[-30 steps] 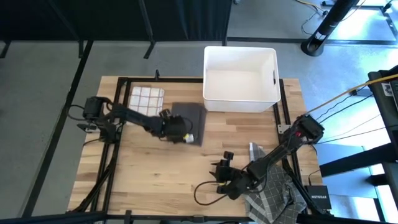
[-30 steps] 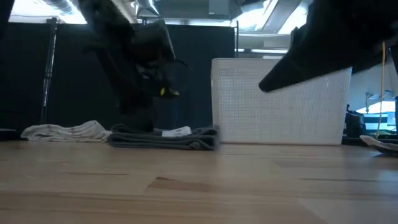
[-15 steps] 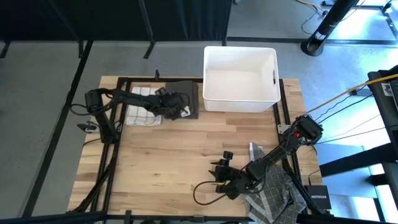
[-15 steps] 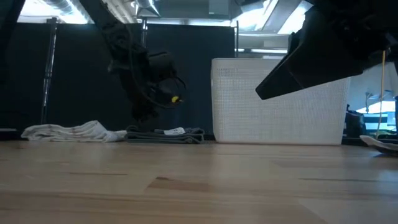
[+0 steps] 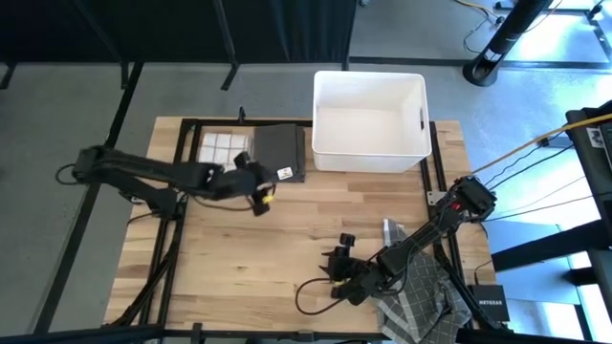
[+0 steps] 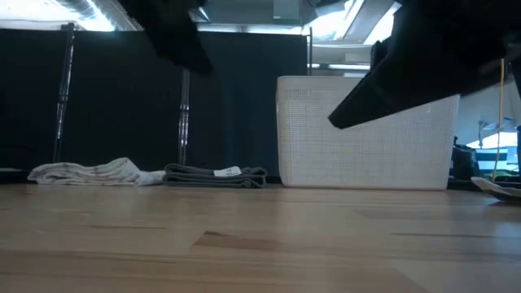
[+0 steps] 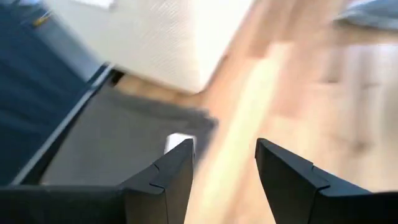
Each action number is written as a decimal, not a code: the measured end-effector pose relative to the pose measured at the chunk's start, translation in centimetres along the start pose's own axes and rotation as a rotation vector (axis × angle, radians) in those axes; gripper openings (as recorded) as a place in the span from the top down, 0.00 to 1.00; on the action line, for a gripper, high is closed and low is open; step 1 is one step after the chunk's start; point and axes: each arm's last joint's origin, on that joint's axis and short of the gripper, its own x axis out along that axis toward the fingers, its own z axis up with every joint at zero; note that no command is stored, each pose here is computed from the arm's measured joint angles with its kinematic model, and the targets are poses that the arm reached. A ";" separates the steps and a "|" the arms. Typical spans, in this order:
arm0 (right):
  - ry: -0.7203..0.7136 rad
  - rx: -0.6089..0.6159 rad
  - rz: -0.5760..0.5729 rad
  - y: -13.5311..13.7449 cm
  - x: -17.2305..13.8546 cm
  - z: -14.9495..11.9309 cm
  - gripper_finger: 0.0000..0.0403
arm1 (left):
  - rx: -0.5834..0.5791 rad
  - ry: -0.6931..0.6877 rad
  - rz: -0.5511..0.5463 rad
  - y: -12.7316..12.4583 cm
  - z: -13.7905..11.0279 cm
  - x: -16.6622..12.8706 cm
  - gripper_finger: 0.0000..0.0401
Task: Fold towel
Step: Fold the grey patterned towel
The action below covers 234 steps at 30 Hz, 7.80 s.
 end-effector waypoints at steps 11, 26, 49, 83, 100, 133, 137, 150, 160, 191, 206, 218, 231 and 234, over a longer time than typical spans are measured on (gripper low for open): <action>0.513 0.242 -0.034 -3.8 -6.3 4.0 0.54 | 0.091 0.119 -0.213 -3.4 -2.4 -3.4 0.59; 0.918 0.595 -0.447 -6.5 -6.5 -4.9 0.49 | 0.041 0.173 -0.229 -3.9 -3.1 -3.9 0.59; 0.441 0.500 -0.284 -5.0 -4.4 -2.9 0.95 | 0.046 0.171 -0.225 -3.8 -3.0 -3.8 0.59; 0.939 0.497 -0.347 -5.3 -2.9 -4.5 0.49 | 0.052 0.173 -0.271 -4.0 -2.9 -3.8 0.59; 0.356 0.220 -0.213 -3.7 -4.3 5.6 0.98 | 0.105 0.097 -0.298 -4.3 -2.3 -3.8 0.59; -0.073 0.142 -0.288 -3.4 1.7 5.2 0.98 | 0.299 0.035 -0.414 -8.7 -2.4 2.0 0.59; -0.089 0.157 -0.280 -3.3 1.7 5.4 0.98 | 0.314 0.060 -0.396 -8.9 -2.8 3.0 0.59; -0.037 0.260 -0.207 -2.7 3.2 4.4 0.85 | 0.310 0.056 -0.373 -7.9 -2.4 3.5 0.98; 0.303 0.158 0.083 -3.1 -2.3 7.4 0.65 | 0.259 0.105 -0.276 -6.2 -1.7 -0.2 0.99; 0.302 0.174 0.172 2.9 -8.2 4.7 0.65 | 0.269 0.097 -0.289 -6.2 -1.9 -2.0 1.00; 0.085 -0.052 0.136 4.5 -0.4 4.9 0.65 | 0.260 0.079 -0.275 -6.0 -1.6 -1.8 0.99; 0.182 -0.276 0.137 2.1 5.5 4.0 0.65 | 0.258 0.078 -0.270 -6.0 -1.6 -1.8 1.00; 0.104 -0.258 0.150 3.4 4.3 4.4 0.96 | 0.227 0.048 -0.162 -5.7 -1.5 -1.7 0.99; 0.081 -0.213 0.176 3.8 2.0 5.8 0.95 | 0.204 0.006 -0.050 -5.2 -1.2 -2.0 1.00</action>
